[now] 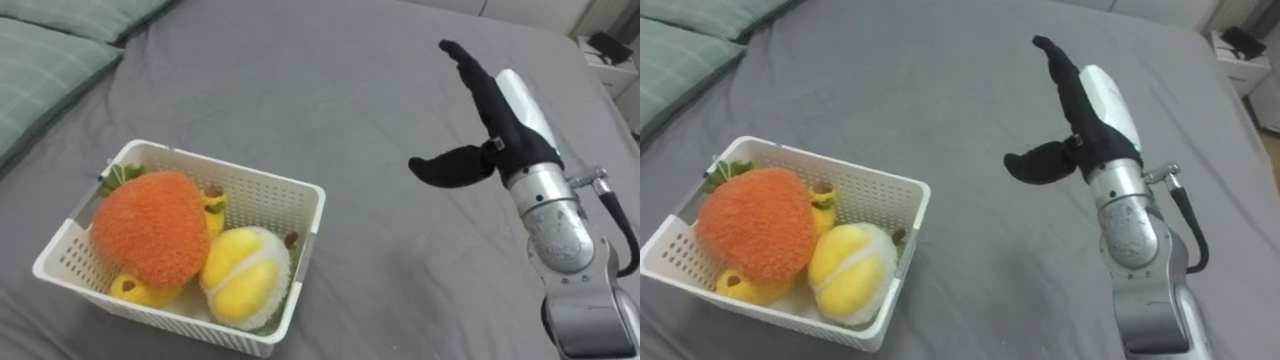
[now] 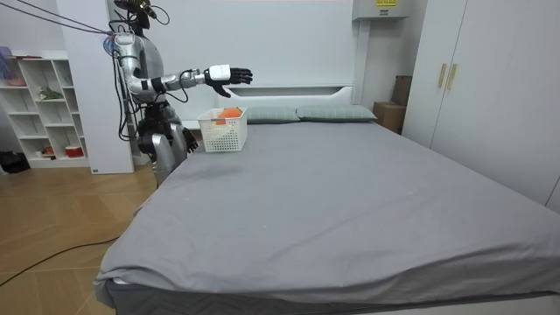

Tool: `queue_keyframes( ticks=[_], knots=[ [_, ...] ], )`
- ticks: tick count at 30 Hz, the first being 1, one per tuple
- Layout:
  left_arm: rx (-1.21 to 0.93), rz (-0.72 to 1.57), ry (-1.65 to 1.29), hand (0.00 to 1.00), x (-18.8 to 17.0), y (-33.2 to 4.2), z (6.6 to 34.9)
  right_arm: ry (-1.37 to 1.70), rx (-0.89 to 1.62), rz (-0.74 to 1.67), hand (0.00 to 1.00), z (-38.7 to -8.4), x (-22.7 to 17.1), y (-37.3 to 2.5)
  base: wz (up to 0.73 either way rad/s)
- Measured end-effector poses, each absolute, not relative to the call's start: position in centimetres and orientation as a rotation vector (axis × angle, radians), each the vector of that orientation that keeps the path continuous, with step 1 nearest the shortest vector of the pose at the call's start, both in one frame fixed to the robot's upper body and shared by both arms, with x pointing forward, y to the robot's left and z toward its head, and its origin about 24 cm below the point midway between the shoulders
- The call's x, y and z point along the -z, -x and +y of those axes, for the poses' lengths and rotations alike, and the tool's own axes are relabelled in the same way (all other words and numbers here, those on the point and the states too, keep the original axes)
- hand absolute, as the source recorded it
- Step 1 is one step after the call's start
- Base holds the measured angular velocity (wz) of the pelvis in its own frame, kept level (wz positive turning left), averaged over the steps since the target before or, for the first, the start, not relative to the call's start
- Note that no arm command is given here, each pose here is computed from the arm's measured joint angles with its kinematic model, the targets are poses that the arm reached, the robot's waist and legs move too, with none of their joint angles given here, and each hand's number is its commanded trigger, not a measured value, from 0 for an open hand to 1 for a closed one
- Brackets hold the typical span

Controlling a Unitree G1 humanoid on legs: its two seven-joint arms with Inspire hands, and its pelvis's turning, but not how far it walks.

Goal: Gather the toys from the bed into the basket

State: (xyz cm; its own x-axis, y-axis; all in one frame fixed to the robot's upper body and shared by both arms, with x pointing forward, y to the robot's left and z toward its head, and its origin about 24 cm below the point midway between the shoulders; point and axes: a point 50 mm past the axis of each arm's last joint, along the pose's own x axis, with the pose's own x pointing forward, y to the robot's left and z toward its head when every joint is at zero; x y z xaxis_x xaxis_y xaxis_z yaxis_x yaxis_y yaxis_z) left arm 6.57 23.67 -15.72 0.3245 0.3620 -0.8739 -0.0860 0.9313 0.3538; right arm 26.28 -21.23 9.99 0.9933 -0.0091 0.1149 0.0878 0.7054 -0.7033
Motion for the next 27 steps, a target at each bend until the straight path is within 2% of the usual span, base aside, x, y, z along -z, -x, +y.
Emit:
queue_keyframes(
  ticks=[5,12,20,27],
  knots=[
    [-0.326,1.245,-0.247,0.0,15.9,-5.3,24.0,0.771,0.198,-0.058,0.0,-24.1,-9.2,-24.7,-0.08],
    [-0.352,1.289,-0.251,0.0,16.0,-3.4,24.5,0.636,0.265,0.051,0.0,-26.1,-6.6,-22.7,-0.17],
    [-0.407,1.323,-0.208,0.0,16.1,-2.0,24.7,0.426,0.491,0.25,0.0,-30.0,-1.6,-19.6,-0.09],
    [-0.451,1.332,-0.179,0.0,16.1,-1.4,24.8,0.296,0.657,0.472,0.0,-31.2,4.0,-15.7,-0.03]
  ],
)
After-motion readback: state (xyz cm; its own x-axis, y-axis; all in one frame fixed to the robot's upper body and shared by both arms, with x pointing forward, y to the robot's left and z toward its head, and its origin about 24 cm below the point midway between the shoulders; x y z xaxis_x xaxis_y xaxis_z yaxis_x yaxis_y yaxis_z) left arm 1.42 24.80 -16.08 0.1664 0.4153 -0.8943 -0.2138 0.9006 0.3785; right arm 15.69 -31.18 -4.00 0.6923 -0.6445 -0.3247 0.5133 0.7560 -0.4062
